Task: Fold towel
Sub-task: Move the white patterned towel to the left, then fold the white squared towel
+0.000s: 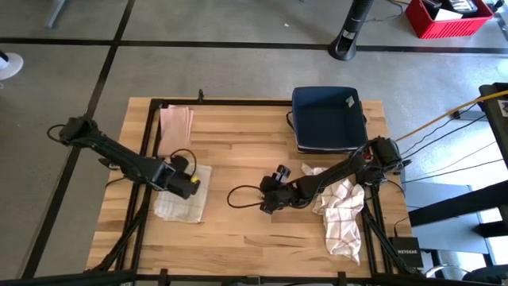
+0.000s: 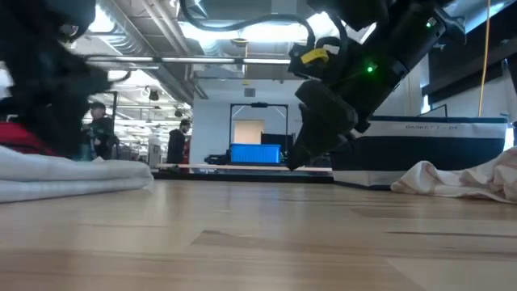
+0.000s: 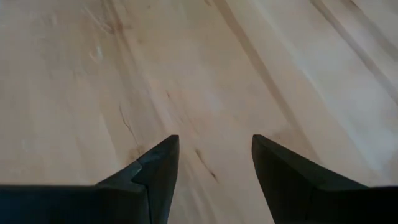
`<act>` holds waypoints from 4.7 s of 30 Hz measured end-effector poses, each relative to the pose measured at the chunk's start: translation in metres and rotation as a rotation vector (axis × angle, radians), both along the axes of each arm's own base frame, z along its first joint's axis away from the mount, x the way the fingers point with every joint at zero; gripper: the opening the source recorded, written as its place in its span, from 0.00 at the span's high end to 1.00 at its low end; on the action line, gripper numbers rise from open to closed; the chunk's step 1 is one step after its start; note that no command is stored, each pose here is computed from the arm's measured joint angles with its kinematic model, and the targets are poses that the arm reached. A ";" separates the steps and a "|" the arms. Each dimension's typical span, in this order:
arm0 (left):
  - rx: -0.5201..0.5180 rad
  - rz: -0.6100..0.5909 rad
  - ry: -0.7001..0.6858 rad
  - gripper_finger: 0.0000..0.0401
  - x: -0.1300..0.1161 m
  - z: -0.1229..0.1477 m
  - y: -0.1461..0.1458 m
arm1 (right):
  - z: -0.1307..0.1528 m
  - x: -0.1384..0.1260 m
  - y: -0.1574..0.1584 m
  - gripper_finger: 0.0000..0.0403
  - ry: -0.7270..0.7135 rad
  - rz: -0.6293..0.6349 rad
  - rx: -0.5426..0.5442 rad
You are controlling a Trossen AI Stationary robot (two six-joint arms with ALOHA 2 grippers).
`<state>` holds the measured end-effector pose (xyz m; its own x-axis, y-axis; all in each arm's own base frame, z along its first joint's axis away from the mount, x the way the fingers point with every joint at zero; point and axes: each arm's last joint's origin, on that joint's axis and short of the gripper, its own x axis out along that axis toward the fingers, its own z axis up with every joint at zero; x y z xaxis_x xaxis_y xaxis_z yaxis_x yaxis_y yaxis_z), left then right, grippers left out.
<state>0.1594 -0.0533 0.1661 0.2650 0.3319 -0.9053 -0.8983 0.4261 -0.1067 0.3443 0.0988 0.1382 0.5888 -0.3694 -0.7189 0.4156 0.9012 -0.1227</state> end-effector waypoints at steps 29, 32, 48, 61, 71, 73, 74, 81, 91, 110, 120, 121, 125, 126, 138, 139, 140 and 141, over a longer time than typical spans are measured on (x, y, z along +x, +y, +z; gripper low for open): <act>0.051 -0.508 0.016 0.65 0.019 0.023 -0.012 | -0.001 0.008 0.002 0.49 -0.035 0.085 -0.014; 0.188 -0.577 -0.083 0.65 0.031 0.041 -0.014 | 0.000 0.008 0.003 0.49 -0.025 0.100 0.005; 0.508 -0.837 -0.349 0.65 0.075 0.060 -0.004 | 0.109 -0.077 -0.005 0.49 0.398 -0.124 0.053; 0.485 -0.850 -0.271 0.65 0.063 0.032 0.000 | 0.064 -0.129 -0.008 0.49 0.592 -0.619 0.458; 0.482 -0.848 -0.258 0.65 0.061 0.027 0.001 | 0.051 -0.130 -0.006 0.49 0.609 -0.643 0.524; 0.482 -0.848 -0.259 0.65 0.061 0.027 0.001 | 0.051 -0.127 -0.005 0.49 0.589 -0.630 0.550; 0.482 -0.848 -0.259 0.65 0.061 0.027 0.001 | 0.051 -0.126 -0.005 0.49 0.583 -0.626 0.556; 0.482 -0.849 -0.259 0.65 0.061 0.027 0.001 | 0.048 -0.133 -0.003 0.60 0.665 -0.644 0.502; 0.486 -0.841 -0.285 0.65 0.062 0.029 0.000 | 0.072 -0.107 0.000 0.96 0.448 -0.404 0.355; 0.440 -0.891 -0.558 0.65 0.075 0.046 -0.007 | 0.144 -0.020 0.000 0.99 -0.150 0.400 -0.010; 0.397 -0.895 -0.572 0.65 0.075 0.046 -0.009 | 0.189 -0.025 -0.019 0.99 -0.032 0.302 -0.166; 0.387 -0.890 -0.565 0.65 0.075 0.045 -0.008 | 0.187 -0.024 -0.022 0.99 -0.016 0.282 -0.159; 0.323 -0.864 -0.511 0.65 0.073 0.036 -0.009 | 0.179 -0.022 -0.033 0.99 0.035 0.220 -0.136; 0.297 -0.863 -0.497 0.65 0.073 0.033 -0.010 | 0.177 -0.021 -0.035 0.99 0.049 0.213 -0.136; 0.293 -0.845 -0.221 0.65 0.081 -0.013 -0.008 | 0.171 -0.016 -0.037 0.99 0.072 0.231 -0.144; 0.292 -0.840 -0.210 0.65 0.082 -0.016 -0.006 | 0.171 -0.016 -0.036 0.99 0.072 0.233 -0.142; 0.288 -0.835 -0.199 0.65 0.082 -0.018 -0.006 | 0.171 -0.016 -0.036 0.99 0.072 0.234 -0.142; 0.282 -0.825 -0.191 0.65 0.082 -0.019 -0.005 | 0.171 -0.016 -0.036 0.99 0.073 0.233 -0.141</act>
<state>0.2418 -0.0579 0.1472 0.6560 0.1724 -0.7348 -0.2717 0.9622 -0.0169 0.3280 0.0626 0.3090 0.6183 -0.3292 -0.7137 0.1843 0.9434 -0.2756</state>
